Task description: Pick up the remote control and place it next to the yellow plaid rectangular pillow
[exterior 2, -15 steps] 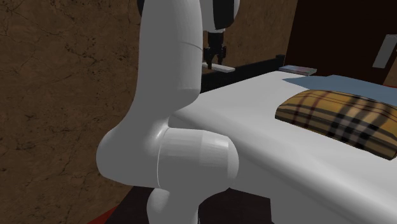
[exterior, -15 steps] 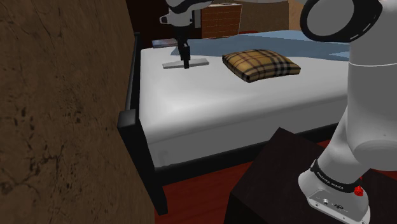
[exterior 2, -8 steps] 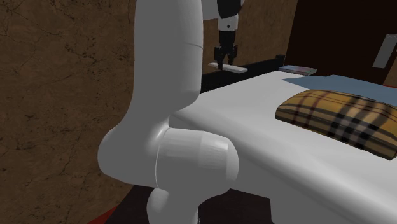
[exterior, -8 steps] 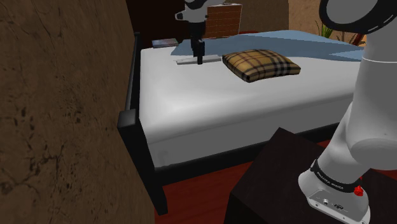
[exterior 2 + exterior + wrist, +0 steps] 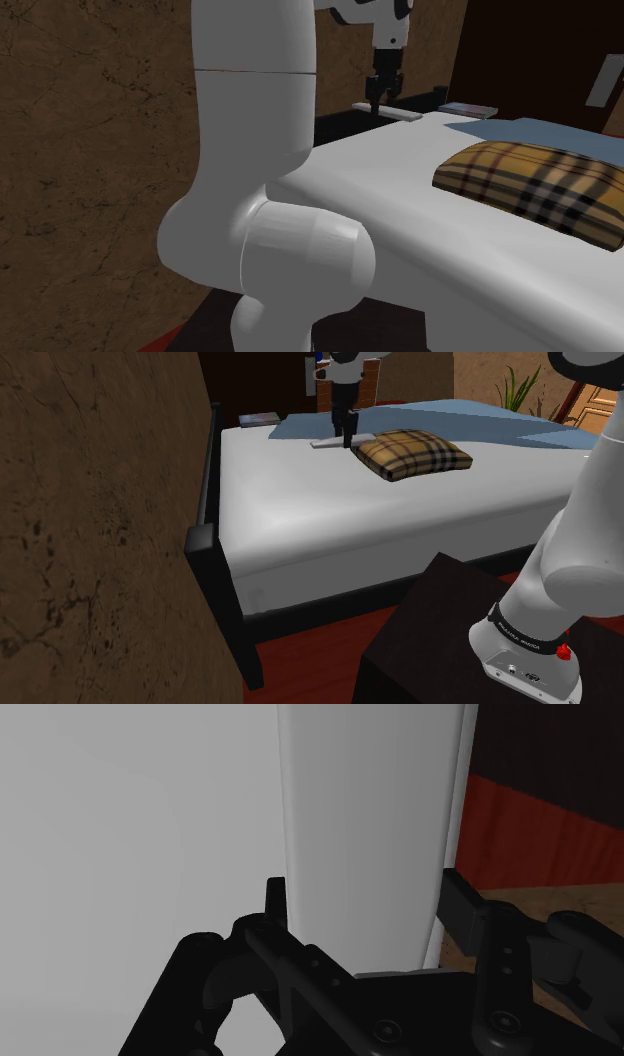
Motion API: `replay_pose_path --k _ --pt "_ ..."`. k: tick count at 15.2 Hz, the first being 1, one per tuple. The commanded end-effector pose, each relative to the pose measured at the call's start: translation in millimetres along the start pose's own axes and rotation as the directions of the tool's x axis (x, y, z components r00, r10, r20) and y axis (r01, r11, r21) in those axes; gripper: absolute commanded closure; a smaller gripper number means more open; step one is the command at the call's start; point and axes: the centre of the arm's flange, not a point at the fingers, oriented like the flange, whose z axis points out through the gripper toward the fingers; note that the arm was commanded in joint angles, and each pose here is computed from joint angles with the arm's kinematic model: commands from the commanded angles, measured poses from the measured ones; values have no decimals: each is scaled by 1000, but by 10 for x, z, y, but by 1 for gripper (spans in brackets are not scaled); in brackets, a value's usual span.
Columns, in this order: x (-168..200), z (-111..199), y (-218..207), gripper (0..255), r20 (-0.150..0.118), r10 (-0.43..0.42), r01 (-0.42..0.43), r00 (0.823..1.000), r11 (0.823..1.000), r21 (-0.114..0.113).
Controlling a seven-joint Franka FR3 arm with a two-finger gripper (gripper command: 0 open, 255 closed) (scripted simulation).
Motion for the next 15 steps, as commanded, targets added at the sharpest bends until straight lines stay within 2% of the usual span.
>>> replay_pose_path --k 1,9,15 --pt "-281 17 44 255 -1 -1 1 1000 1000 0" --pt "-1348 20 126 255 -1 -1 1 1000 1000 0" --pt "-1345 337 124 255 -1 -1 1 1000 1000 0"
